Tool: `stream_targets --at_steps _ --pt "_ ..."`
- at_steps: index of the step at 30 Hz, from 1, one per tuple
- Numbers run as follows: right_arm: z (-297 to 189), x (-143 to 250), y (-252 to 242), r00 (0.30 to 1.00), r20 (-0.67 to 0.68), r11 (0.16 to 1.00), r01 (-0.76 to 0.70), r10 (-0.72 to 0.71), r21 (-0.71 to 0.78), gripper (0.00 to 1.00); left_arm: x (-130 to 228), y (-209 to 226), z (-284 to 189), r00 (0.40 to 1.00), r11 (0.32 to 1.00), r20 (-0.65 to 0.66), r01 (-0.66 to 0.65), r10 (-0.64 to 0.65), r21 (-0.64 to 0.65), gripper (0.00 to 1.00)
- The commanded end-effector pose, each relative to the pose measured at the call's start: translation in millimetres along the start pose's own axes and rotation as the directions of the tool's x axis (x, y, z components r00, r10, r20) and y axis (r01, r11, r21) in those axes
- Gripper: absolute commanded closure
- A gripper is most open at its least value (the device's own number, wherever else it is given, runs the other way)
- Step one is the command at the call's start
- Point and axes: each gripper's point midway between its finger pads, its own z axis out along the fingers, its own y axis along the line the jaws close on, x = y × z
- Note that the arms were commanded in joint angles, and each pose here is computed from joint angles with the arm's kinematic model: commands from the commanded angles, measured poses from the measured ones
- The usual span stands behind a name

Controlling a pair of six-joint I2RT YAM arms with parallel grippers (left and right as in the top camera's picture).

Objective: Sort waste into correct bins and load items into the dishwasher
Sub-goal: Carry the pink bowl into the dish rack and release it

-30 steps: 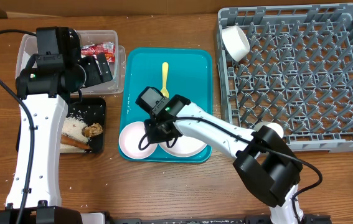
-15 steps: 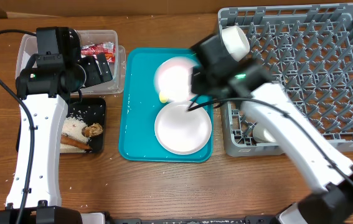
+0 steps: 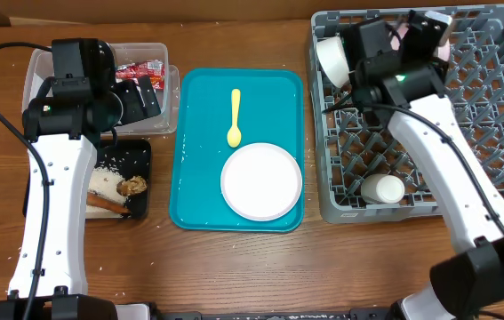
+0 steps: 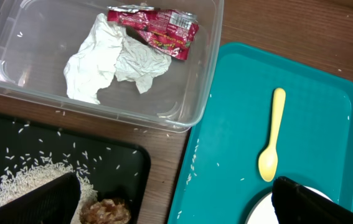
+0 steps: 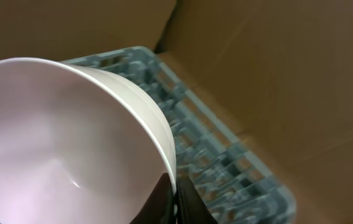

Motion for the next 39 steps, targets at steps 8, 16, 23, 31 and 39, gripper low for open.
stream_targets --at_steps 8,16,23,31,39 --pt "-18 -4 24 0.883 0.071 0.879 0.448 -0.464 0.165 0.96 -7 -4 -6 1.0 1.0 0.019 0.006 -0.007 0.018 0.0" --pt "-22 25 65 0.816 0.066 0.817 0.565 -0.574 0.111 0.96 -7 -4 -6 1.0 1.0 0.019 0.006 -0.007 0.018 0.0" --pt "-11 53 82 0.724 0.015 0.72 0.682 -0.689 0.129 0.96 -7 -4 -6 1.0 1.0 0.019 0.006 -0.007 0.018 0.0" --pt "-30 80 105 0.652 0.037 0.653 0.756 -0.758 0.049 0.96 -7 -4 -6 1.0 1.0 0.019 0.006 -0.007 0.018 0.0" --pt "-53 101 124 0.617 0.071 0.614 0.787 -0.784 -0.066 0.96 -7 -4 -6 1.0 1.0 0.019 0.006 -0.007 0.018 0.0"
